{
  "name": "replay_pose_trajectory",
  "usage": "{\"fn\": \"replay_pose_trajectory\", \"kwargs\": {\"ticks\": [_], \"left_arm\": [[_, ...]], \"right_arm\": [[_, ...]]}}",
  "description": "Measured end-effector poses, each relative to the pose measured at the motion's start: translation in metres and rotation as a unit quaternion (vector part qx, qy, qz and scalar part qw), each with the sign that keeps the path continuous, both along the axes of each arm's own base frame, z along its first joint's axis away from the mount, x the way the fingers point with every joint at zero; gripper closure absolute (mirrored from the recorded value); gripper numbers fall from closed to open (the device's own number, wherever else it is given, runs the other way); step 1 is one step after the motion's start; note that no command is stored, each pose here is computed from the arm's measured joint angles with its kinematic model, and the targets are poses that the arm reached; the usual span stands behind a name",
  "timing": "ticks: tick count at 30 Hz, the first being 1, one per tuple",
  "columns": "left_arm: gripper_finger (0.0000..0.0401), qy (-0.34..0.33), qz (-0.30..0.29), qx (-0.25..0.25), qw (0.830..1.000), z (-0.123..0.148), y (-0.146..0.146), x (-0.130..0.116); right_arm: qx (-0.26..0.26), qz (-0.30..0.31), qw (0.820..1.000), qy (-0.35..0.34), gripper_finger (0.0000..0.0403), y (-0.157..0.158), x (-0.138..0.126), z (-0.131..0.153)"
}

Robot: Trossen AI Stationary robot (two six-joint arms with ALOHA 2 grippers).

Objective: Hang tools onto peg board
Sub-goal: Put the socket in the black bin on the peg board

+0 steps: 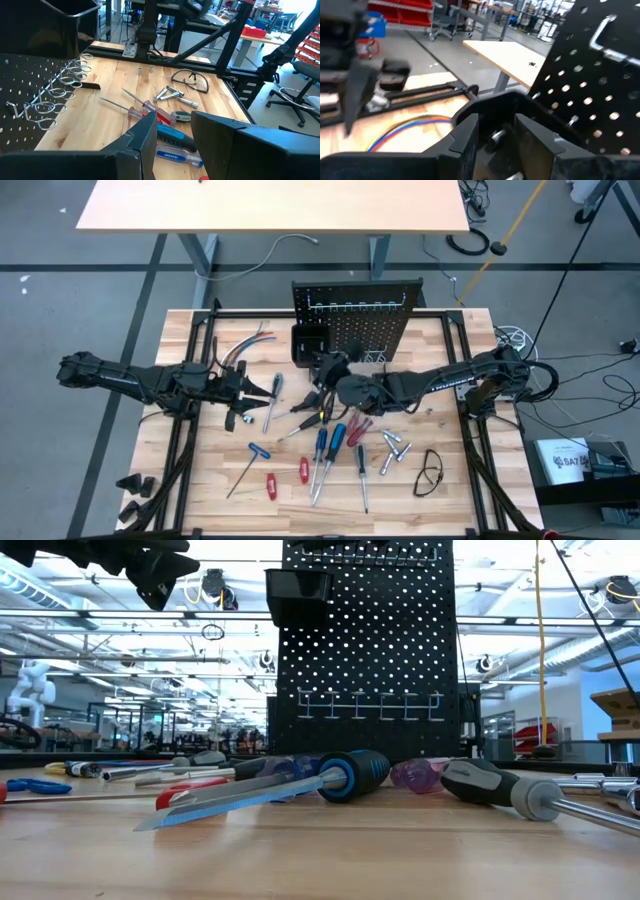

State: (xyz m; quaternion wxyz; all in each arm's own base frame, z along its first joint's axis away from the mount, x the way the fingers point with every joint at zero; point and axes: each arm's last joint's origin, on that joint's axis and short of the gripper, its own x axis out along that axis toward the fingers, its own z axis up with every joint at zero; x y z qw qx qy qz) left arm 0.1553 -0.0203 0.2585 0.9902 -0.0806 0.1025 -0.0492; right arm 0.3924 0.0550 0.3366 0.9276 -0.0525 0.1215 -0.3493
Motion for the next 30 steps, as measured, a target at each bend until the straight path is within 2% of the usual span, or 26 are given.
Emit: {"fn": "replay_pose_trajectory", "kwargs": {"ticks": [8,12,15,17,19,21,24,28,30], "left_arm": [[0.0274,0.001,0.000,0.000,1.000,0.000,0.000,0.000],[0.0274,0.001,0.000,0.000,1.000,0.000,0.000,0.000],[0.0274,0.001,0.000,0.000,1.000,0.000,0.000,0.000],[0.0274,0.002,0.001,-0.003,1.000,0.000,0.000,0.000],[0.0274,0.003,0.002,-0.011,1.000,0.000,0.000,0.000],[0.0274,0.003,0.002,-0.012,1.000,0.000,0.000,0.000],[0.0274,0.003,0.006,-0.012,1.000,0.000,0.000,0.000],[0.0274,0.003,0.054,0.002,0.999,-0.001,0.003,0.001],[0.0274,0.007,0.079,0.009,0.997,-0.002,0.004,0.002]], "right_arm": [[0.013,0.050,0.996,0.070,0.0282,0.044,-0.019,-0.014],[0.037,0.115,0.984,0.129,0.0282,0.063,-0.029,-0.024],[0.086,0.189,0.959,0.195,0.0282,0.072,-0.037,-0.034],[0.147,0.233,0.929,0.245,0.0282,0.075,-0.044,-0.042],[0.216,0.252,0.895,0.298,0.0282,0.076,-0.052,-0.050],[0.274,0.232,0.864,0.353,0.0282,0.074,-0.063,-0.057],[0.316,0.129,0.834,0.434,0.0282,0.065,-0.085,-0.065],[0.323,-0.060,0.794,0.512,0.0282,0.045,-0.115,-0.065],[0.319,-0.106,0.788,0.515,0.0282,0.039,-0.120,-0.064]]}}
